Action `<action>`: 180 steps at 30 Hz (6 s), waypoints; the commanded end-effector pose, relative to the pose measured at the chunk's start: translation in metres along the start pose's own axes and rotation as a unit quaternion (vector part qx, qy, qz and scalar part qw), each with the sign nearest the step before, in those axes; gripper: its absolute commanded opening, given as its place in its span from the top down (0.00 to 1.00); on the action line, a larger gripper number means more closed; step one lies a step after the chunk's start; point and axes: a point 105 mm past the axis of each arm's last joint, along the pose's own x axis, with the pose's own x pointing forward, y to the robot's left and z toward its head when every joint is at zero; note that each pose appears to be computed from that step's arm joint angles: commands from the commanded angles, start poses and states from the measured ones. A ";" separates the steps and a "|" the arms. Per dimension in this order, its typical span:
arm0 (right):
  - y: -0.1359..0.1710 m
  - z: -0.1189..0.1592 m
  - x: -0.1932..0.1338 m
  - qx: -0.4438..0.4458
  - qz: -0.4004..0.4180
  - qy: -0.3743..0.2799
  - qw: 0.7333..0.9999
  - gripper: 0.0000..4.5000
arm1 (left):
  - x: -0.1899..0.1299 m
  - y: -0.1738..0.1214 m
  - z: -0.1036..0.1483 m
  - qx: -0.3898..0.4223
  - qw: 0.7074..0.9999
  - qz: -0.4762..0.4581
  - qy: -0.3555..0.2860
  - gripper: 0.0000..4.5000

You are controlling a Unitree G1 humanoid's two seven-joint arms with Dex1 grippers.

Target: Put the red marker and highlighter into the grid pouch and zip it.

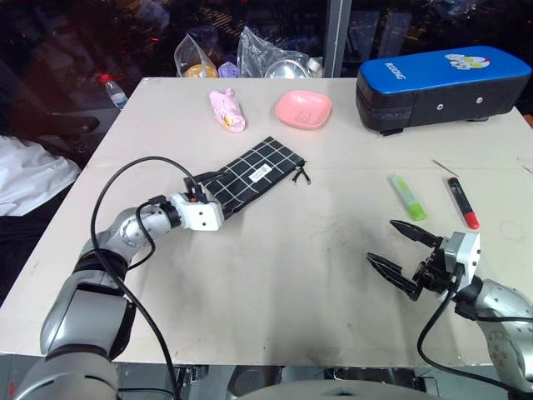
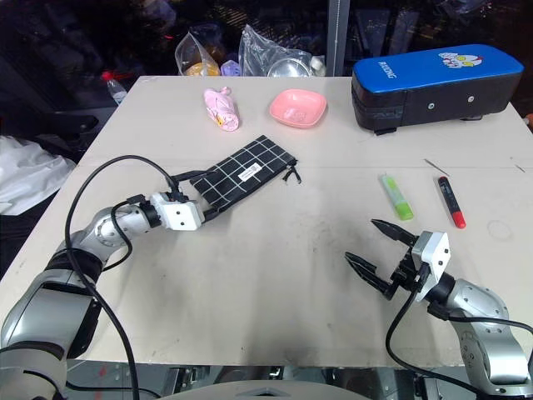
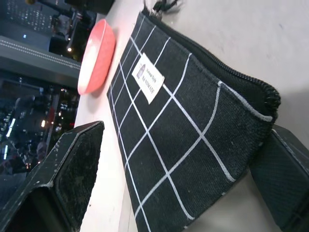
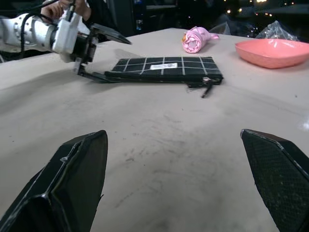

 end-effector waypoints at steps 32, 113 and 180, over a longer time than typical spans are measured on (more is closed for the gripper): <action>-0.014 0.019 0.016 -0.045 -0.039 -0.048 0.997 0.00 | 0.059 0.021 -0.010 0.054 0.989 0.098 0.098 0.99; -0.048 0.027 0.144 -0.107 -0.008 0.163 0.981 0.99 | 0.040 0.000 0.101 -0.263 0.948 0.165 -0.069 1.00; 0.010 0.046 0.178 -0.124 0.106 0.137 0.977 0.99 | 0.045 -0.013 0.134 -0.182 0.968 0.121 -0.121 1.00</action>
